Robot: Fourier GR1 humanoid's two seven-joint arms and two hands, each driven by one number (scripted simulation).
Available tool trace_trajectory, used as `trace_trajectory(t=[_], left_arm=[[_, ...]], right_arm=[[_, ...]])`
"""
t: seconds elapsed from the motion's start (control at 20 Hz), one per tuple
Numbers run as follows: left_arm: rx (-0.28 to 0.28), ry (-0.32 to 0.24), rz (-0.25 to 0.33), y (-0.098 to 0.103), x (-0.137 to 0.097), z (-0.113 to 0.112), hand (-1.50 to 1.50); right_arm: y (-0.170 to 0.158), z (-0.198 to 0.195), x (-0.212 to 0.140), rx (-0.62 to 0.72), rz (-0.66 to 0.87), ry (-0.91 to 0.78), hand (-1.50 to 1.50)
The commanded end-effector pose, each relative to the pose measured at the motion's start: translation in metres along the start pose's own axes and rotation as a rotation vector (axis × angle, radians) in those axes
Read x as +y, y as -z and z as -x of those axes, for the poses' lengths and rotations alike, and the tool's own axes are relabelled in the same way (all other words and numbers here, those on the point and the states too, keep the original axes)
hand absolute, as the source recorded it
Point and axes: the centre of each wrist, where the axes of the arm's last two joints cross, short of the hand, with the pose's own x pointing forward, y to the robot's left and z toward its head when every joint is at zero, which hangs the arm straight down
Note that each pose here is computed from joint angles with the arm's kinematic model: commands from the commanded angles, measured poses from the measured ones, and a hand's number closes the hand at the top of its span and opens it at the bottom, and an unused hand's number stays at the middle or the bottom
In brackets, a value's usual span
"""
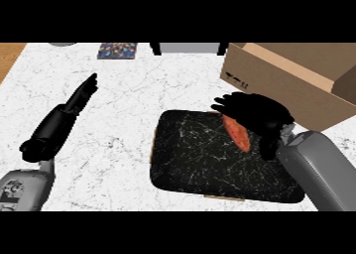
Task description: Pick the sweet potato from the tray and place it in the cardboard box
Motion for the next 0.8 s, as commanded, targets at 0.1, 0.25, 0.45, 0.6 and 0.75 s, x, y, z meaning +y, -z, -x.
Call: trace_trajectory(t=[0.1, 0.25, 0.45, 0.6, 0.75], left_arm=[[-0.014, 0.007, 0.011, -0.010, -0.009, -0.011, 0.00], [-0.009, 0.006, 0.003, -0.005, 0.011, 0.001, 0.00], [-0.015, -0.011, 0.018, -0.003, -0.010, -0.010, 0.00], [0.002, 0.016, 0.004, -0.014, -0.002, -0.005, 0.00], [-0.014, -0.007, -0.016, 0.020, 0.008, 0.000, 0.00]], right_arm=[[0.012, 0.006, 0.026, -0.016, -0.045, 0.010, -1.50], [0.009, 0.017, 0.016, 0.012, -0.030, 0.016, -1.50], [0.026, 0.021, 0.028, 0.048, -0.040, -0.022, -1.50], [0.041, 0.006, 0.035, 0.064, -0.037, -0.024, -1.50], [0.037, 0.029, 0.030, 0.042, -0.046, -0.011, -1.50]])
